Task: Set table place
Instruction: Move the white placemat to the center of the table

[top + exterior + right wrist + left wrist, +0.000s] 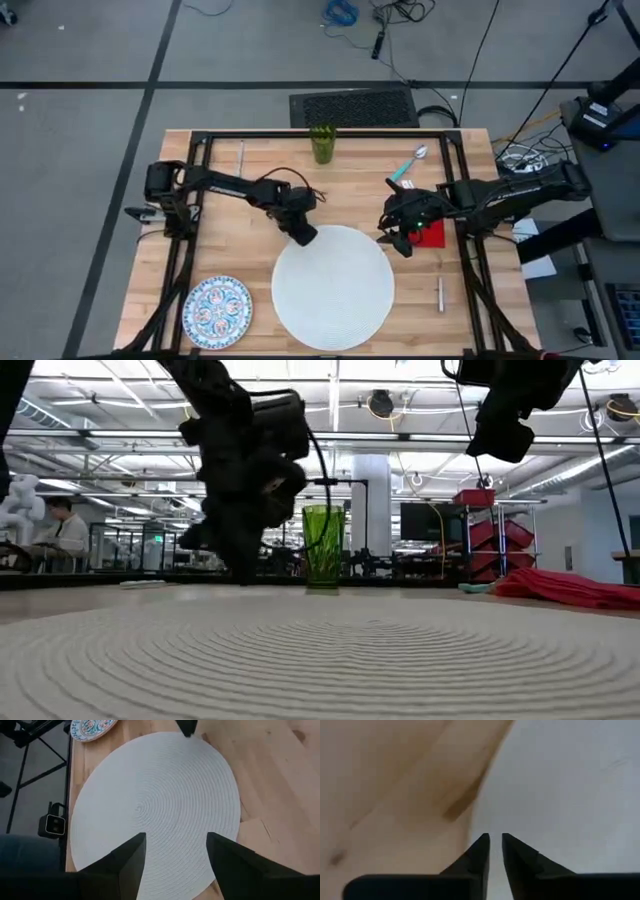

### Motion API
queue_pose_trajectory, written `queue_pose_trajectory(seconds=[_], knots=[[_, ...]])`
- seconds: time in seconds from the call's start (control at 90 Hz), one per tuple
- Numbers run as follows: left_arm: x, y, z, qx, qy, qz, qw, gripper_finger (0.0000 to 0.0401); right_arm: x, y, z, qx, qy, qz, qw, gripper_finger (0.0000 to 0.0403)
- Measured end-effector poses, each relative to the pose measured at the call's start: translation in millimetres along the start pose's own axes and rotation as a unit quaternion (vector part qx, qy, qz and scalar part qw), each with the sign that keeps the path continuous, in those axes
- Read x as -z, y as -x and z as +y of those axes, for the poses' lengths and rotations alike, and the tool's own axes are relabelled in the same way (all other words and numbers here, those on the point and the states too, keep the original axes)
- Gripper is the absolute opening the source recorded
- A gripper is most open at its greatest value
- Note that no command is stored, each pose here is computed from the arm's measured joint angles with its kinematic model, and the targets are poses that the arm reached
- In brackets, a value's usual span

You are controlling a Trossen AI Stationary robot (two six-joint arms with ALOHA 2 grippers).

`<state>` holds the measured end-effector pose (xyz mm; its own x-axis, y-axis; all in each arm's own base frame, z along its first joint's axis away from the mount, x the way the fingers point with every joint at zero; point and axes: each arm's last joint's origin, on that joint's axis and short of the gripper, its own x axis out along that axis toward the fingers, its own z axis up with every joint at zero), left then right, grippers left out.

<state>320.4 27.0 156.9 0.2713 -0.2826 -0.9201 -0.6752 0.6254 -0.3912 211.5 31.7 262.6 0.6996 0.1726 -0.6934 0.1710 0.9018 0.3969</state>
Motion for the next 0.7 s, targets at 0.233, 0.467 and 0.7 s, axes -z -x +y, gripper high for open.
queue_pose_trajectory(seconds=[0.233,0.467,0.7], knots=[[-1,1,4,-0.007,-0.028,0.007,1.0,0.0112,13,0,1,0.015,0.007,0.057,0.998,0.0196],[-4,-10,6,0.002,-0.029,0.013,0.999,0.0132,12,0,4,0.007,0.001,0.045,0.999,0.0196],[-7,-17,4,0.021,-0.033,0.014,0.999,0.0133,12,0,4,0.007,0.001,0.044,0.999,0.0196]])
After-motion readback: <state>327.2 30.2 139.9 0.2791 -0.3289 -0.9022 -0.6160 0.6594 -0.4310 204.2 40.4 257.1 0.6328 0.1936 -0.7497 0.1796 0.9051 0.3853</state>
